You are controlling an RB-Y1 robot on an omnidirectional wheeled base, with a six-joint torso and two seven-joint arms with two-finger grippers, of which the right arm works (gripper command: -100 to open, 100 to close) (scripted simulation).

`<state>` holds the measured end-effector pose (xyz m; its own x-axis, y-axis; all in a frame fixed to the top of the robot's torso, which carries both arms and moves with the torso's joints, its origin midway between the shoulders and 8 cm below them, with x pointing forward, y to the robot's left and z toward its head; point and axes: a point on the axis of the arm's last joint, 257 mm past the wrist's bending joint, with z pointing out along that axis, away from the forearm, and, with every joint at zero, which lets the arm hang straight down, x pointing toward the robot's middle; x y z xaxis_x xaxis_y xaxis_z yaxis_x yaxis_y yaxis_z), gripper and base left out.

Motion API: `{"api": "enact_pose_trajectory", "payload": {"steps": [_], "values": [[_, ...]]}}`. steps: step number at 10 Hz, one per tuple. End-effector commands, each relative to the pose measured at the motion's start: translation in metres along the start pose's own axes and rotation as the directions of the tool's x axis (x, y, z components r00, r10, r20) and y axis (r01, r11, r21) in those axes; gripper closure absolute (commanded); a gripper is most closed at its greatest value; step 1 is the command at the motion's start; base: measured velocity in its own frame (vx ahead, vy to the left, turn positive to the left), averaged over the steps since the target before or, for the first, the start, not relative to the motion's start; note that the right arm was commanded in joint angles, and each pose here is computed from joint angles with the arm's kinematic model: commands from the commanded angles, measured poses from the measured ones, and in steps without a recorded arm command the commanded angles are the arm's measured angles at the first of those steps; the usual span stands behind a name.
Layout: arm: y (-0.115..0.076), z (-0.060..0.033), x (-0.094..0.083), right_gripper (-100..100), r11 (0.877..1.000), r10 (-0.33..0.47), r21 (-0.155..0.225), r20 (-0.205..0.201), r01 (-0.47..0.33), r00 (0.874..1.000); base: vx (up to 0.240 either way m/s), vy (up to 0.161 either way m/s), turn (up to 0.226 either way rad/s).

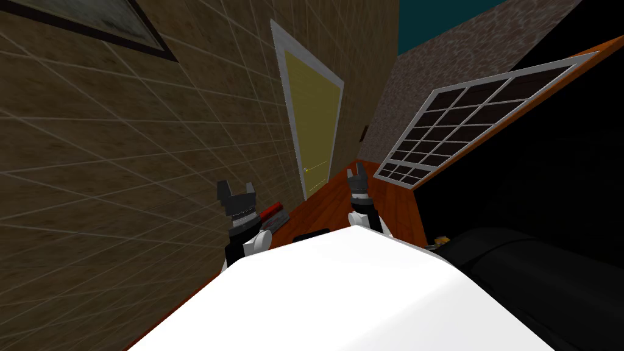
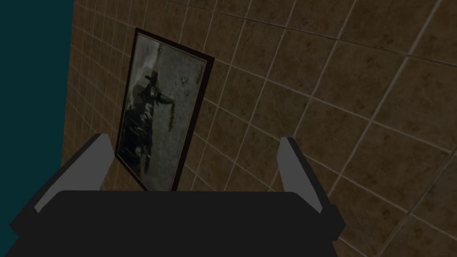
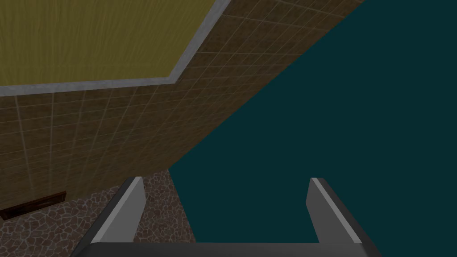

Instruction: Pull the door open

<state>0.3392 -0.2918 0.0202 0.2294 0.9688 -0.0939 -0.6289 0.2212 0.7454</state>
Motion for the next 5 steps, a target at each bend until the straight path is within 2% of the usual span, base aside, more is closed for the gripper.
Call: {"api": "enact_pose_trajectory", "payload": {"steps": [1,5], "values": [[-0.012,-0.0029,0.005,-100,0.999,-0.040,0.015,-0.018,0.041,0.999,0.097,-0.116,0.060],[-0.038,-0.0102,0.017,-100,0.991,-0.127,0.043,-0.060,0.130,0.990,0.131,-0.018,0.008]]}}
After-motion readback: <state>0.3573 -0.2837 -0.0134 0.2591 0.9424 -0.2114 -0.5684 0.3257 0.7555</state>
